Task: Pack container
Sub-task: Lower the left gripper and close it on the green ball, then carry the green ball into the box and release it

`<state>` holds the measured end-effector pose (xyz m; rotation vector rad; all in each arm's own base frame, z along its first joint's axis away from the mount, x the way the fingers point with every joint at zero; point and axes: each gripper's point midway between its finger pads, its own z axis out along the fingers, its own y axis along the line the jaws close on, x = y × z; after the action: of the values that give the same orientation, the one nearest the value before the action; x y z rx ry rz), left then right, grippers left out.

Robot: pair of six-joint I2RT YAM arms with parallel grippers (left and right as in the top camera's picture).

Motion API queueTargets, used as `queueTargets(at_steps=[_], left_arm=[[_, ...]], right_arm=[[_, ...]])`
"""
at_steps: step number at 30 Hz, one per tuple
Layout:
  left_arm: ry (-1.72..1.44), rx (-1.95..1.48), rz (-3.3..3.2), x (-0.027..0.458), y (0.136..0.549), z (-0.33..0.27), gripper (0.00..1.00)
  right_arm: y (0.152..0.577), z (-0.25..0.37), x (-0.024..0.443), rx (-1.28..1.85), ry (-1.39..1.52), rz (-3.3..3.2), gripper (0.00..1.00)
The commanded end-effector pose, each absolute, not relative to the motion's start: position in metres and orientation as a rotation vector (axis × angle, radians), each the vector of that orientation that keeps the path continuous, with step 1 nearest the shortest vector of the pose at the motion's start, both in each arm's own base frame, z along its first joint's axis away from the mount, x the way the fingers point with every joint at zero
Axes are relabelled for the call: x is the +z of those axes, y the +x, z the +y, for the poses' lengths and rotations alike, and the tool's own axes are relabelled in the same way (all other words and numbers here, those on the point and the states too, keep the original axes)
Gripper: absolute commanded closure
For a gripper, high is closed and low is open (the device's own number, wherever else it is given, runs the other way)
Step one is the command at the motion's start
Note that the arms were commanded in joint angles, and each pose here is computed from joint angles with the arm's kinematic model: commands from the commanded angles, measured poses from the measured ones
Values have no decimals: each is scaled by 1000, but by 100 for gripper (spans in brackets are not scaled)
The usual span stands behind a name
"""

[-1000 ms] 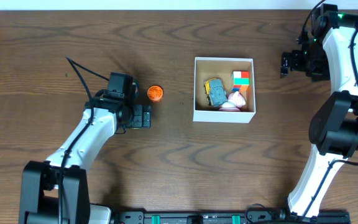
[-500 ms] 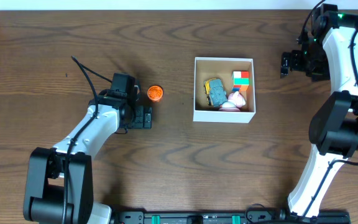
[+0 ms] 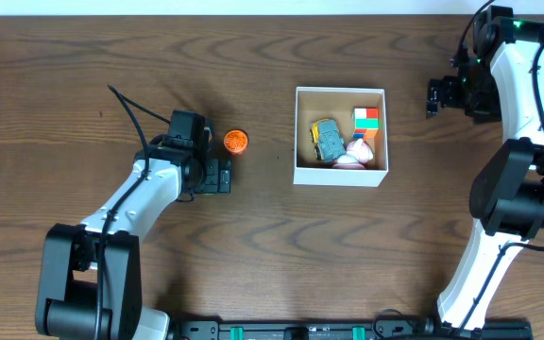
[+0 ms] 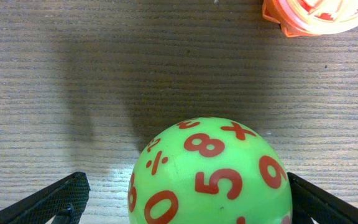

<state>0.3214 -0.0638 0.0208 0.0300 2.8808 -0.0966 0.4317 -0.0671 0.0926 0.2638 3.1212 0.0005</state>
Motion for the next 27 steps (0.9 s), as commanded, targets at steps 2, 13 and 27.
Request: queueTargets(at_steps=[2,13,27], left_arm=[[56,-101,2867,24,327,-66,46],[57,-103,2859,27,328,-66,50],[175,-396,2537,136,344,-113,43]], right_arm=[[431,-65,91,1,239,3129,1],[431,-65,91,1,239,3129,1],[431,-65,91,1,239,3129,1]])
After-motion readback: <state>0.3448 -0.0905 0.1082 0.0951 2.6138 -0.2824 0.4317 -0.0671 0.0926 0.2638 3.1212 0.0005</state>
